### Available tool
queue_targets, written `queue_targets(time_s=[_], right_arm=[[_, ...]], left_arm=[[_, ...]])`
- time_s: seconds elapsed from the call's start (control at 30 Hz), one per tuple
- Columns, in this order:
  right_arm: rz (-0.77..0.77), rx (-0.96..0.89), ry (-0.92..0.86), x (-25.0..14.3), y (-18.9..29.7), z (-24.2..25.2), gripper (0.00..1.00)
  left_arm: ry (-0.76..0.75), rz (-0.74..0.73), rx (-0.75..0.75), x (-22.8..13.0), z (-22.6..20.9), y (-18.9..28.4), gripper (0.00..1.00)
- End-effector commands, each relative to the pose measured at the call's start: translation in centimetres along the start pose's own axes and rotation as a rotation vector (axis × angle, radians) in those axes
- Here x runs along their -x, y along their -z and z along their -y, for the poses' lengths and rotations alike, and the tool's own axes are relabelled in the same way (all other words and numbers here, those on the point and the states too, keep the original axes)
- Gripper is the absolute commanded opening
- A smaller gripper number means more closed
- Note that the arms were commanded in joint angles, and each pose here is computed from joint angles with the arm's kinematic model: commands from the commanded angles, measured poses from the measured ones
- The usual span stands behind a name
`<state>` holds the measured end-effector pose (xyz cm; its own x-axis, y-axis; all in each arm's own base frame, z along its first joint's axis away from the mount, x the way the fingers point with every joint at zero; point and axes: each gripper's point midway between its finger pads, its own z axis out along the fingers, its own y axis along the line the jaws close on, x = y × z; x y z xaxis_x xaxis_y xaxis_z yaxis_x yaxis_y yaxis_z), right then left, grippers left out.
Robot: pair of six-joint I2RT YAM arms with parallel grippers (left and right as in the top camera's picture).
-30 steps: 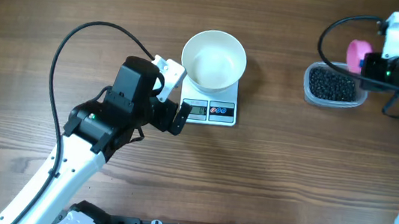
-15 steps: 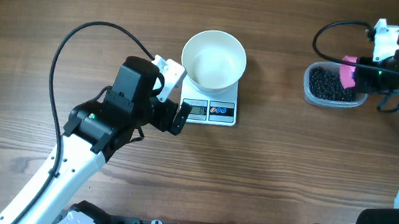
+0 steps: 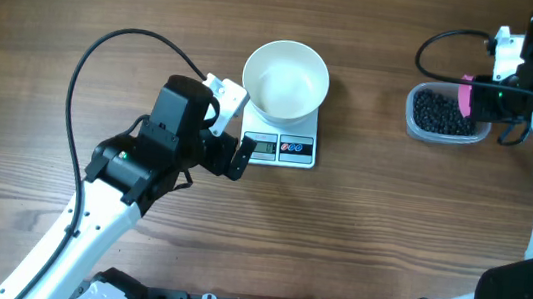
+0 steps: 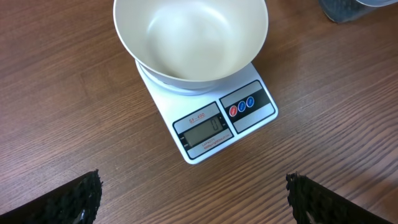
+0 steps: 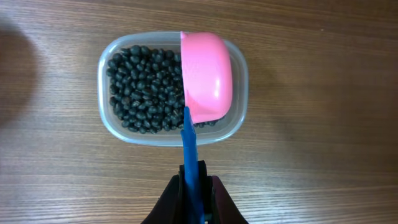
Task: Scoop item into bowl and weigh 150g on scale
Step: 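Lower the pink cup with the right gripper into the black beans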
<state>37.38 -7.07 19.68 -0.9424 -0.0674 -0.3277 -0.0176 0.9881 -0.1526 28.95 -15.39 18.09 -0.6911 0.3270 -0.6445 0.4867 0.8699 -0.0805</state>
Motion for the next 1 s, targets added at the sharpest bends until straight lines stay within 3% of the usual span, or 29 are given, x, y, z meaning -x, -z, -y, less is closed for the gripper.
queue_targets(time_s=[0.0, 0.43, 0.67, 0.97], right_arm=[[-0.025, -0.032, -0.016, -0.3, -0.9, 1.2, 0.04], [-0.047, 0.023, -0.039, -0.8, -1.9, 1.0, 0.04], [-0.108, 0.036, -0.038, -2.9, -4.3, 0.3, 0.04], [-0.078, 0.119, -0.047, -2.5, -5.2, -1.2, 0.04]], left_arm=[[-0.017, 0.016, 0.003, 0.7, -0.2, 0.2, 1.00], [-0.017, 0.016, 0.003, 0.7, -0.2, 0.2, 1.00], [-0.017, 0.016, 0.002, 0.7, -0.1, 0.2, 1.00], [-0.017, 0.016, 0.003, 0.7, -0.2, 0.2, 1.00]])
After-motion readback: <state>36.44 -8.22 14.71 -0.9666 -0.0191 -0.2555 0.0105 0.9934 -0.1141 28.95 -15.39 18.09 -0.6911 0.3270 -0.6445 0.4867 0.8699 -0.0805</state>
